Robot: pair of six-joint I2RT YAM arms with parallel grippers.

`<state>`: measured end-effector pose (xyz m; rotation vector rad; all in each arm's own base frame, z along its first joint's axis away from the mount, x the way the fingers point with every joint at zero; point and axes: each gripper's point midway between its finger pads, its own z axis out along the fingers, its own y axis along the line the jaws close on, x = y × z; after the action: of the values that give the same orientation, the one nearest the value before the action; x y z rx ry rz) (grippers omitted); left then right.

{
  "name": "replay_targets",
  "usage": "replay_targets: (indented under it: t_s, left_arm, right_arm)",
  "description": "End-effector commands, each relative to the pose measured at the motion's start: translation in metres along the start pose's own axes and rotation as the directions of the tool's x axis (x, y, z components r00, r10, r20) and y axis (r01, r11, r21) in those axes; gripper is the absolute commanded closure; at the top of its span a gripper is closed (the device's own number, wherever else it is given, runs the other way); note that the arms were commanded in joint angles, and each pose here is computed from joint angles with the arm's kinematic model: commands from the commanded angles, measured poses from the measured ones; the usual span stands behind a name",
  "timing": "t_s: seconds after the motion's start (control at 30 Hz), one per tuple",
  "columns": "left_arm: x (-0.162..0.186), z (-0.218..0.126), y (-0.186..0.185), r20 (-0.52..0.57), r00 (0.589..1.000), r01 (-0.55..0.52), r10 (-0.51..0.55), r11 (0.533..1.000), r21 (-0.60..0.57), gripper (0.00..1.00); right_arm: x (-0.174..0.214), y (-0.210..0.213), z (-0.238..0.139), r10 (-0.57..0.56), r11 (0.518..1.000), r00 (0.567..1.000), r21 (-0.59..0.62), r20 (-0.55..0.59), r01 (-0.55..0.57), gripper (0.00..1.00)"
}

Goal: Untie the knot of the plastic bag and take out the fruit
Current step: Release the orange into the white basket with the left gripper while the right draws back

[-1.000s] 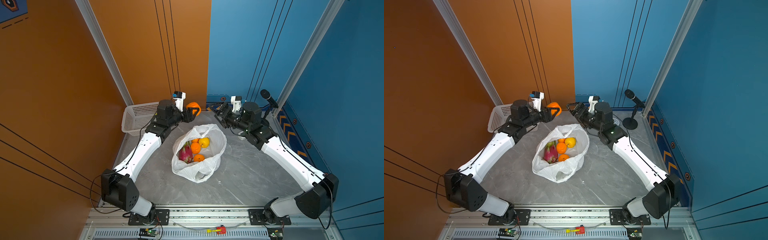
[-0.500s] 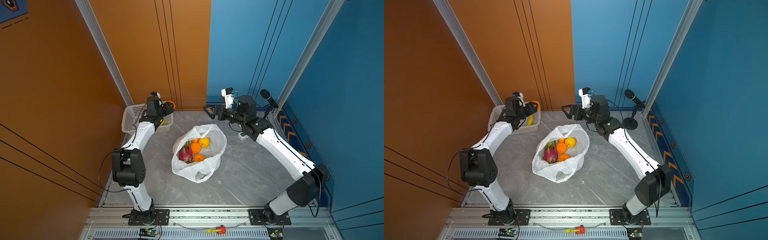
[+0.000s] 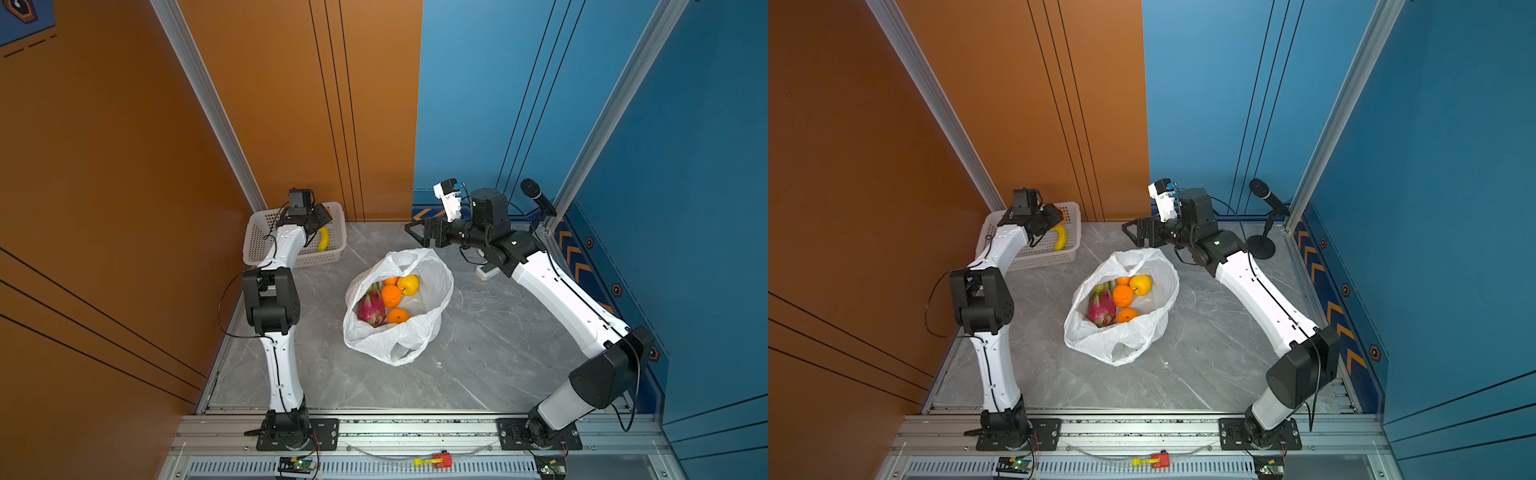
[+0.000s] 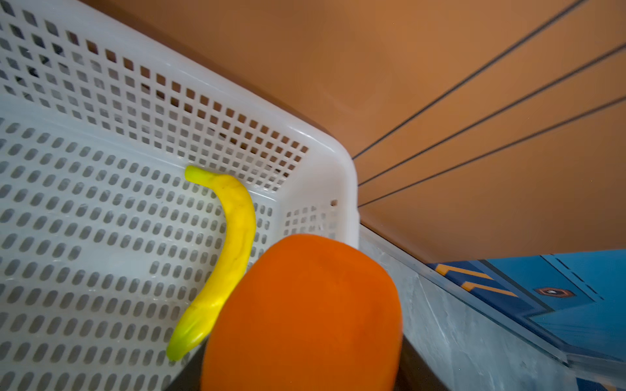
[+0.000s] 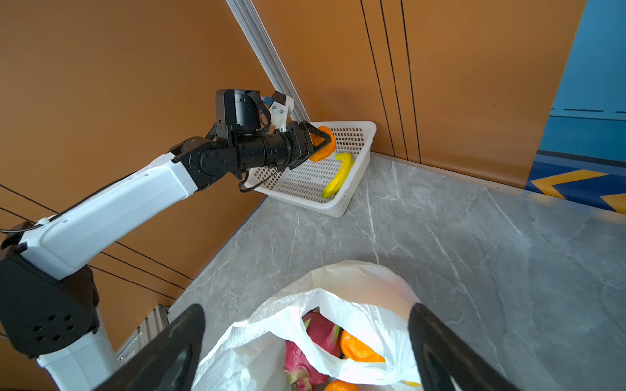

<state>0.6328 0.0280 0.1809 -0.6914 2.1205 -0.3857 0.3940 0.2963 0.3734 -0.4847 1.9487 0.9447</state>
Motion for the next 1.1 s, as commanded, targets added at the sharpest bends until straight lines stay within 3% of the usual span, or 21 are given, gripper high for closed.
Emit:
replay_targets:
  t_s: [0.0, 0.2, 0.57, 0.67, 0.87, 1.07]
  left_arm:
    - [-0.011, 0.01, 0.041, 0.004, 0.996, 0.088, -0.088, 0.988, -0.127, 0.65]
    - [-0.015, 0.039, 0.084, 0.014, 0.978, 0.206, -0.207, 0.96, -0.19, 0.66]
    - [0.005, 0.083, 0.105, -0.061, 0.948, 0.3, -0.312, 0.943, -0.147, 0.63]
    - [0.012, 0.087, 0.107, -0.08, 0.947, 0.297, -0.31, 0.944, -0.147, 0.53]
    - [0.005, 0.082, 0.102, -0.071, 0.949, 0.295, -0.306, 0.946, -0.138, 0.23]
    - [-0.021, 0.057, 0.078, -0.029, 0.961, 0.271, -0.274, 0.958, -0.089, 0.08]
  right_arm:
    - [0.003, -0.01, 0.0, -0.007, 1.0, 1.0, 0.026, -0.029, 0.008, 0.06]
    - [-0.001, -0.017, 0.001, -0.013, 0.999, 1.0, 0.038, -0.028, 0.014, 0.06]
    - [-0.007, -0.007, 0.007, -0.087, 0.996, 0.996, -0.039, -0.02, 0.086, 0.06]
    - [-0.006, -0.009, 0.011, -0.082, 0.996, 0.996, -0.037, -0.025, 0.081, 0.06]
    - [-0.01, -0.01, 0.015, -0.084, 0.996, 0.996, -0.039, -0.02, 0.083, 0.06]
    - [-0.006, -0.01, 0.012, -0.072, 0.997, 0.997, -0.039, -0.028, 0.071, 0.06]
